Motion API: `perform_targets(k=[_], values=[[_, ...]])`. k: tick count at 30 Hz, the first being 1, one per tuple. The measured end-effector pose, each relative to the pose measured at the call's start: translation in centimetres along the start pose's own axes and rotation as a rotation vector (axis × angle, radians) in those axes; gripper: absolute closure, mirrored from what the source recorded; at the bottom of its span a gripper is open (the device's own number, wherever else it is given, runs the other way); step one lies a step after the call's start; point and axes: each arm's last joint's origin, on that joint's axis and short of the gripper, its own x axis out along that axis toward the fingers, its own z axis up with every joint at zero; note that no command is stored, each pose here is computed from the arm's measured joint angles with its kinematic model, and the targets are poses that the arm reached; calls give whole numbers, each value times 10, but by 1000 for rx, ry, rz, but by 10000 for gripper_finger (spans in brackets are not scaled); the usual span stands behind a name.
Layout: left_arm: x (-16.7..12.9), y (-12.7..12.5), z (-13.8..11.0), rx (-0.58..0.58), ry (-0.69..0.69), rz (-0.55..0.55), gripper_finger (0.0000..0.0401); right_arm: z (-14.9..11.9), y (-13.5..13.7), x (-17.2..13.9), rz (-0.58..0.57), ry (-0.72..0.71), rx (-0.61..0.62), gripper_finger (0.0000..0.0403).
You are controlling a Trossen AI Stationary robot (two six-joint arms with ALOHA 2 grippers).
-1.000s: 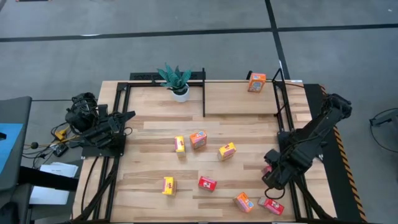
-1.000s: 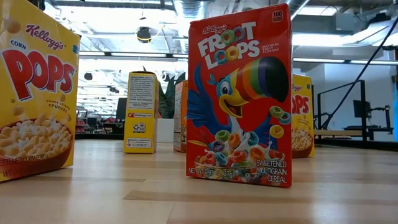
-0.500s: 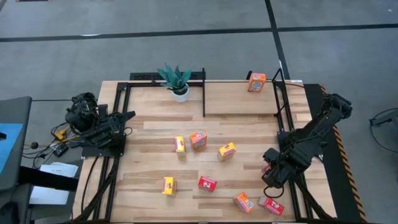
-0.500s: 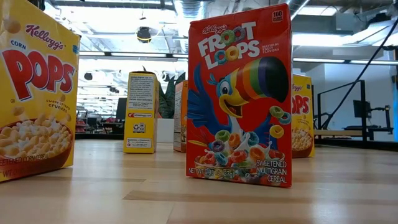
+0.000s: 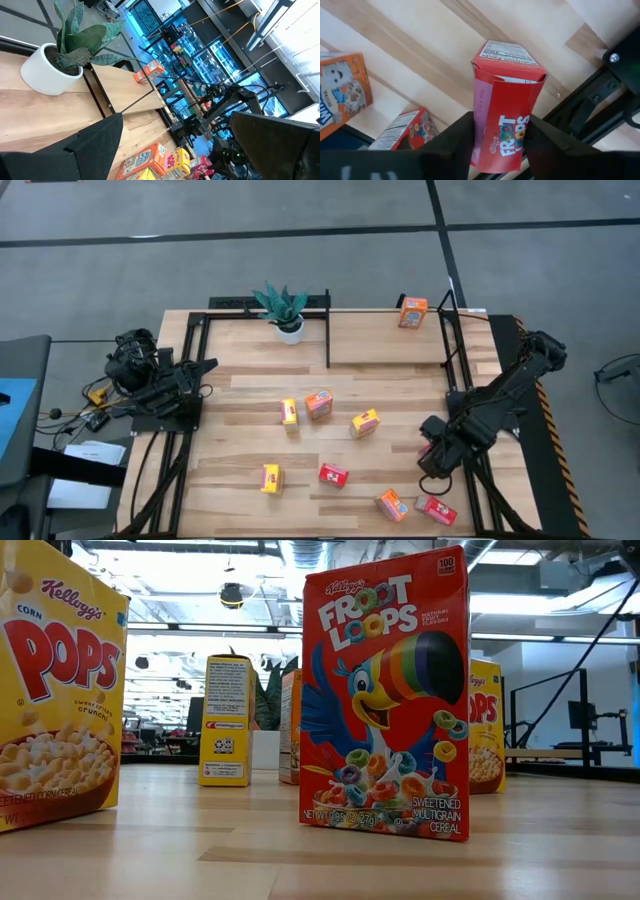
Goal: Stack cereal on shelf
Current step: Put the top right red cereal box on the shelf
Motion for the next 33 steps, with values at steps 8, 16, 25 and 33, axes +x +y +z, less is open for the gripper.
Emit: perform_targets(k=[8,16,25,33], values=[[0,0,0,7,0,0,42,17,5,-5,42,-6,-78,274],[0,0,-1,18,0,0,42,54,3,-37,44,-31,-247,276],[0,0,-1,36,0,0,42,119,-23,-80,-11,-172,-359,277],[0,0,-1,37,0,0,42,188,-62,-113,-10,-395,-415,277]])
